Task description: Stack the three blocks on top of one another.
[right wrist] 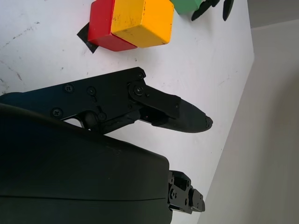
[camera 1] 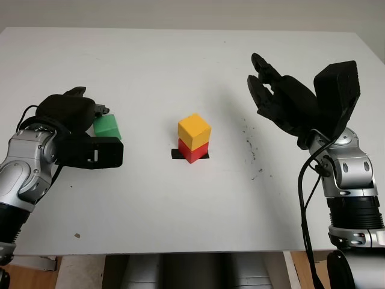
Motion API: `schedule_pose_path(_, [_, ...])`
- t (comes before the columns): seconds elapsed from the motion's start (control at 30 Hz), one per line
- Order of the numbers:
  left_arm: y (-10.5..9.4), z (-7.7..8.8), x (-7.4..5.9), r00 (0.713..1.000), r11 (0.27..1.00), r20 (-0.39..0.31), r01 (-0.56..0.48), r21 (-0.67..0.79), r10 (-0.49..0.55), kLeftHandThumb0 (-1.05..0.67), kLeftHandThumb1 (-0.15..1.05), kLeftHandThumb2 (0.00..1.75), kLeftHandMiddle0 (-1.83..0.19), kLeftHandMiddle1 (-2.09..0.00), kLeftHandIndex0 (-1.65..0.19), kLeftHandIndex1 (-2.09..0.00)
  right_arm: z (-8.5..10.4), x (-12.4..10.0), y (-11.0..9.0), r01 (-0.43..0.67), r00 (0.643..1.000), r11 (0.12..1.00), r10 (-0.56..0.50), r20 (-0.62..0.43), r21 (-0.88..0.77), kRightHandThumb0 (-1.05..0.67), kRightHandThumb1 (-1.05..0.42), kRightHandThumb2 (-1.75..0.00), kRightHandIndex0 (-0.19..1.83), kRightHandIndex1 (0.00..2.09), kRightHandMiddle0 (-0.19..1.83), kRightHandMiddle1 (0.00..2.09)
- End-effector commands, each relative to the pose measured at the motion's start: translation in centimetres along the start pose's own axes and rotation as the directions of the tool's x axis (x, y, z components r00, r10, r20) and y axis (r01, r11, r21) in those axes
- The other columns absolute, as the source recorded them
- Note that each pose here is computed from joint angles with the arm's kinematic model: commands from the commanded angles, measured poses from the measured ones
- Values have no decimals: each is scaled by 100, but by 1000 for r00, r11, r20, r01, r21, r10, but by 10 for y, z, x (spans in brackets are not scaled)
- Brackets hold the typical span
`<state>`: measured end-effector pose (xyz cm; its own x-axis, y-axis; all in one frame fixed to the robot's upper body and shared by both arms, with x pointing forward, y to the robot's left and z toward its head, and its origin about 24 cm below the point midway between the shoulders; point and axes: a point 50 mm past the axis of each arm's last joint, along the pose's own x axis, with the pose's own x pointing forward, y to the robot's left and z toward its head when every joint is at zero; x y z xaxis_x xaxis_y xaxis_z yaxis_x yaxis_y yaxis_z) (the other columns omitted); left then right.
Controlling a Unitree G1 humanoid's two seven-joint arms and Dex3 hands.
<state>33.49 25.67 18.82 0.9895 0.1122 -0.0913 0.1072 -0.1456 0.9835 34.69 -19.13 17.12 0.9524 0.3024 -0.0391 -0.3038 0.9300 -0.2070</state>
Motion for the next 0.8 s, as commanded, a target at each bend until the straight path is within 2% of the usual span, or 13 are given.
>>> schedule_pose_path(0.0, [6, 2, 2, 1000, 1000, 6, -26, -13, 26, -72, 103, 5, -11, -6, -6, -137, 5, -3, 0, -3, 1000, 1000, 3, 26, -6, -53, -105, -69, -19, 0, -19, 0])
schedule_pose_path(0.2, [5, 2, 3, 1000, 1000, -5, -24, -9, 24, -70, 104, 6, -13, -6, -3, -153, 5, -5, -2, 1, 1000, 1000, -1, 24, -1, -53, -105, -68, -19, 0, -19, 0])
schedule_pose_path(0.33, [3, 1, 4, 999, 999, -6, -32, -24, 32, -68, 105, 7, -14, -6, -4, -152, 6, -5, -2, 9, 1000, 1000, -9, 22, 1, -53, -105, -66, -19, 0, -19, 0])
schedule_pose_path(0.37, [3, 1, 4, 999, 999, -5, -35, -30, 34, -66, 105, 8, -15, -6, -5, -143, 6, -5, -2, 8, 1000, 1000, -8, 20, 2, -52, -105, -67, -19, 0, -19, 0])
schedule_pose_path(0.57, [1, -3, 5, 999, 979, 20, -45, -199, 50, -50, 105, 18, -16, -6, -13, -112, 6, -5, -2, 14, 1000, 1000, -14, 19, 5, -51, -105, -66, -19, 0, -19, 0])
schedule_pose_path(0.67, [0, -7, 7, 996, 944, 26, -69, -322, 82, -35, 105, 21, -23, -8, -15, -119, 6, -4, -1, 17, 1000, 1000, -17, 25, 3, -50, -105, -66, -19, 0, -19, 0])
schedule_pose_path(0.77, [0, -10, 8, 993, 910, 14, -102, -402, 117, -29, 105, 21, -32, -9, -14, -136, 6, -4, -1, 26, 1000, 1000, -26, 17, 4, -50, -105, -66, -19, 0, -19, 0])
